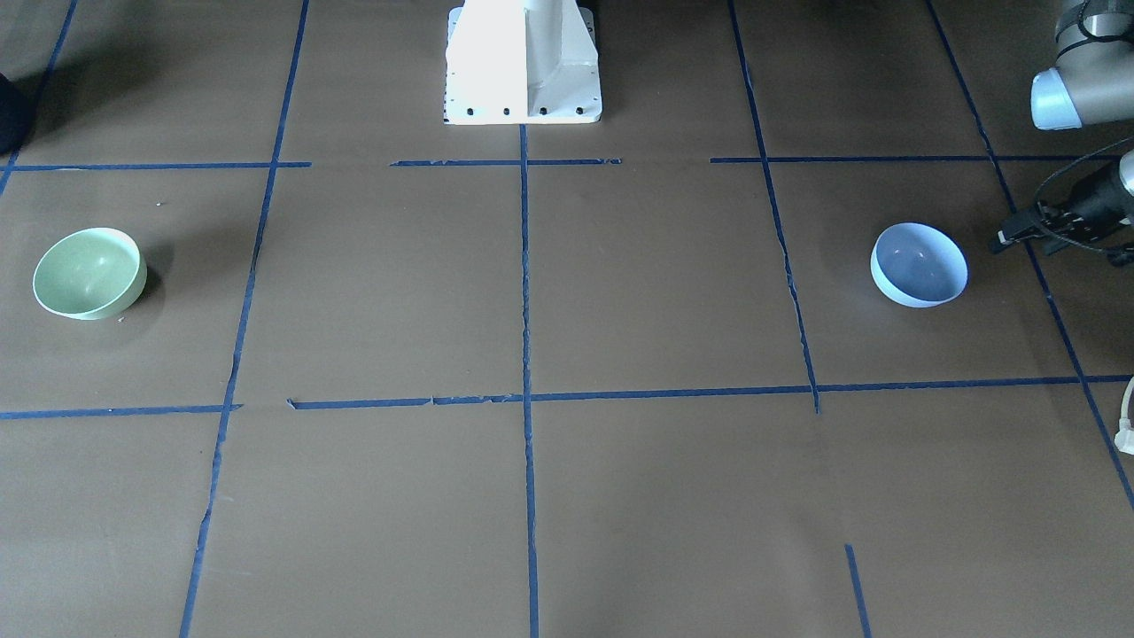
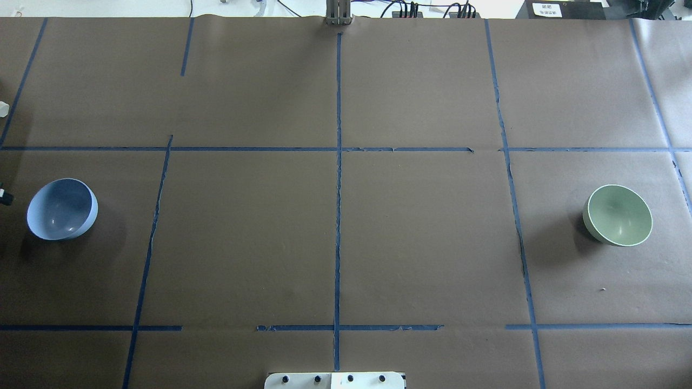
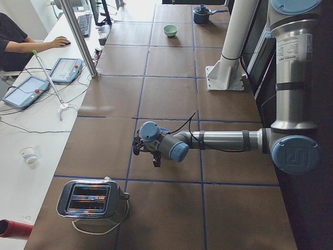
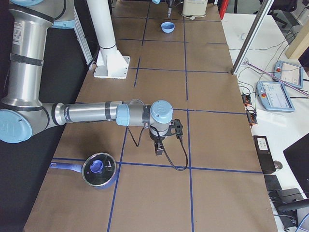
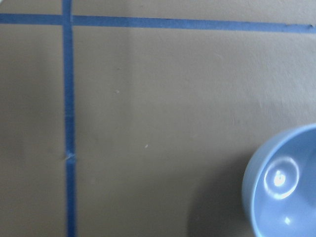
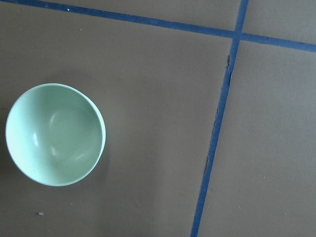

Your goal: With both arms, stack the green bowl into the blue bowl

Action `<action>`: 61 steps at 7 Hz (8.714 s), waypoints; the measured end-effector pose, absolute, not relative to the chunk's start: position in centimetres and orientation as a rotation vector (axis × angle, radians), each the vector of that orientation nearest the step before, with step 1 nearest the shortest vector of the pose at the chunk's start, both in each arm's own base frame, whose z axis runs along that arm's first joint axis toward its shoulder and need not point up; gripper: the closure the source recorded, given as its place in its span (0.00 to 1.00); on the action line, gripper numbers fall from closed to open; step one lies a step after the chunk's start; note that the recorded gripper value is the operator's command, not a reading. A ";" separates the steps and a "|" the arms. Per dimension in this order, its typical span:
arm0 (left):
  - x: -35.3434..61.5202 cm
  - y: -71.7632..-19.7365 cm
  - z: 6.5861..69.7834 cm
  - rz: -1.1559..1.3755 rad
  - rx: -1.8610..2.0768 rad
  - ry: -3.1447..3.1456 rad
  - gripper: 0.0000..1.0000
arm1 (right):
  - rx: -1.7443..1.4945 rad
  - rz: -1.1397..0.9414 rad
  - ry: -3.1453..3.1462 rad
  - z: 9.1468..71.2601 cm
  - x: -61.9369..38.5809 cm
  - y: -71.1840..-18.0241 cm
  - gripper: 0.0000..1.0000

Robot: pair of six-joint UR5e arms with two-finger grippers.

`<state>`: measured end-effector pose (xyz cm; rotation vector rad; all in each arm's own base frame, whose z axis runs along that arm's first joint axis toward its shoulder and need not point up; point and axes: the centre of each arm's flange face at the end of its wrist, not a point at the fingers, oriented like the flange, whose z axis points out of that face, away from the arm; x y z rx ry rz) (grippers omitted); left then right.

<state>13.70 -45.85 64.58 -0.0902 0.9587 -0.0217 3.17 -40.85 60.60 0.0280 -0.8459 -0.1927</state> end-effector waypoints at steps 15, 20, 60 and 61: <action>55.9 -42.0 22.6 -0.175 -0.037 1.055 0.99 | 0.020 -0.239 -0.847 60.2 1.3 -41.7 0.00; 58.7 -38.9 23.0 -0.152 -0.014 1.025 0.00 | 0.016 -0.245 -0.848 60.2 0.9 -41.7 0.00; 32.9 -37.6 24.4 -0.287 0.131 1.070 0.00 | 0.042 0.358 -1.102 23.4 -48.2 -35.4 0.00; 31.6 -37.2 26.3 -0.239 0.155 1.031 0.00 | 0.019 0.370 -1.103 24.7 -44.1 -36.4 0.00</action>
